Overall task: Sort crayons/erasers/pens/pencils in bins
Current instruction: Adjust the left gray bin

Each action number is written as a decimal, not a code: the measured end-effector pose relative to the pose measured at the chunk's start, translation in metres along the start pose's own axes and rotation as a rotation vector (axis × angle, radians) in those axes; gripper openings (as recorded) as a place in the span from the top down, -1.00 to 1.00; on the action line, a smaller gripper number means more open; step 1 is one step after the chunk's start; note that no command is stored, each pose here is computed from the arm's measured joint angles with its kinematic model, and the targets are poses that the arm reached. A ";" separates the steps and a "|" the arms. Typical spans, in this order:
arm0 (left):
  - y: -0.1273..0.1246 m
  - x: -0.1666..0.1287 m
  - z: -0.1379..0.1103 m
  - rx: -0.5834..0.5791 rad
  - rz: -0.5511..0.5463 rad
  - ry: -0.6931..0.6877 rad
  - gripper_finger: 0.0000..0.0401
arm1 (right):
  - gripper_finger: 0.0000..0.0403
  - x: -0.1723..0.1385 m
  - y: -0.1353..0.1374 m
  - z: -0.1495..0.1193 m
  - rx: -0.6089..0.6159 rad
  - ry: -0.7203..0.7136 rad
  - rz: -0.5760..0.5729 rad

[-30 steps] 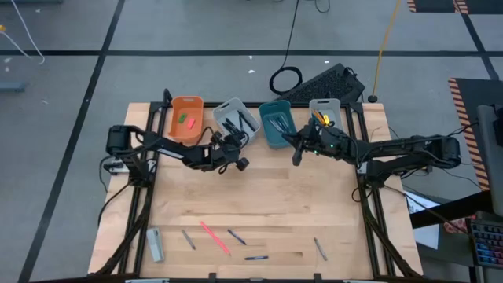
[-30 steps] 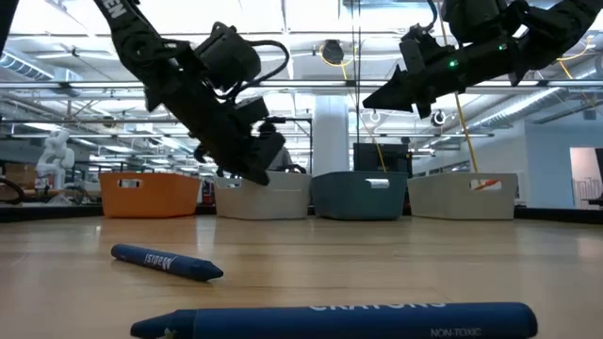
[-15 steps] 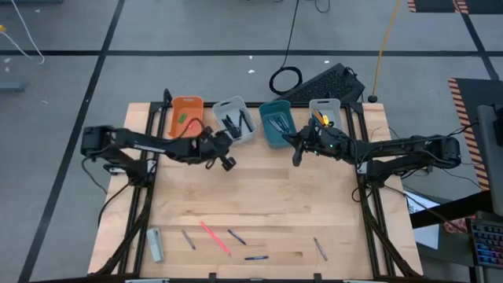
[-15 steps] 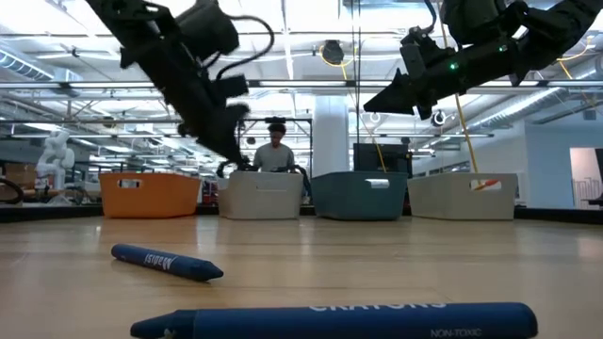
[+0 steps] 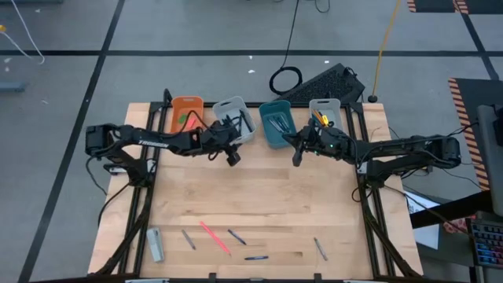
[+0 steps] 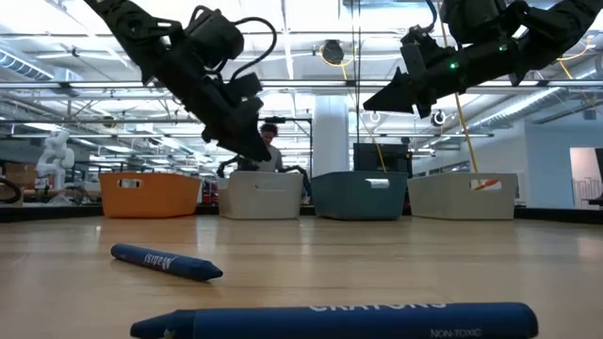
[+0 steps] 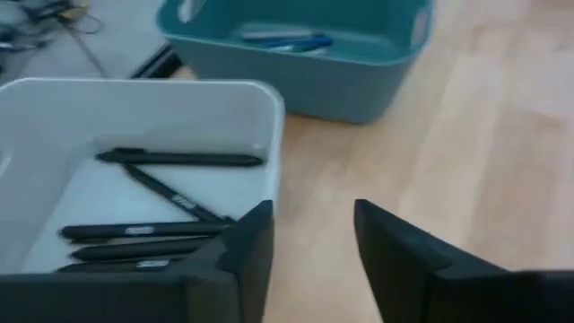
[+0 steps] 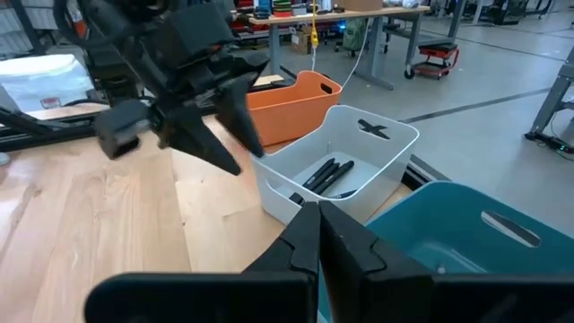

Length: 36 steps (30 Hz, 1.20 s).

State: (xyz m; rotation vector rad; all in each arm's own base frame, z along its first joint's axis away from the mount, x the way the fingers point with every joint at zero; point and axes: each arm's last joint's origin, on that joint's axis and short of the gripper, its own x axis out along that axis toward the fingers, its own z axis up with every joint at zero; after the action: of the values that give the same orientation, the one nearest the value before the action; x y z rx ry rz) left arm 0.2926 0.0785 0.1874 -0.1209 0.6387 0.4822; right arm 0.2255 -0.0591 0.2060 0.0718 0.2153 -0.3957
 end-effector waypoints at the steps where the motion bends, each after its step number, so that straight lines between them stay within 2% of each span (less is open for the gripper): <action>1: 0.001 0.002 -0.001 0.009 0.019 0.000 0.19 | 1.00 0.000 0.000 0.000 0.000 -0.001 0.000; 4: 0.004 0.006 0.000 0.028 0.041 0.000 0.10 | 1.00 0.000 0.000 0.000 0.000 -0.002 0.001; 8: 0.006 0.018 0.005 0.051 0.038 0.015 0.08 | 1.00 0.000 0.000 0.000 -0.004 -0.002 0.001; 14: 0.006 0.037 0.007 0.115 0.051 0.138 0.09 | 1.00 0.000 0.000 0.000 -0.004 -0.002 0.001; 18: 0.006 0.043 0.005 0.133 0.054 0.181 0.29 | 1.00 0.000 0.000 0.000 -0.016 -0.002 0.002; 25: 0.007 0.042 0.003 0.195 0.050 0.213 0.92 | 1.00 0.000 0.000 0.000 -0.029 -0.002 0.002; 36: 0.008 0.037 -0.003 0.346 0.028 0.304 0.97 | 1.00 0.000 0.000 0.000 -0.031 -0.002 0.002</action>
State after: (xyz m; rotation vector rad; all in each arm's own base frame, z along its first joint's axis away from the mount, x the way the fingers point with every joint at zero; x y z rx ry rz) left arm 0.3127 0.0993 0.1630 0.1464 1.0132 0.3765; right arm 0.2256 -0.0591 0.2063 0.0414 0.2193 -0.3907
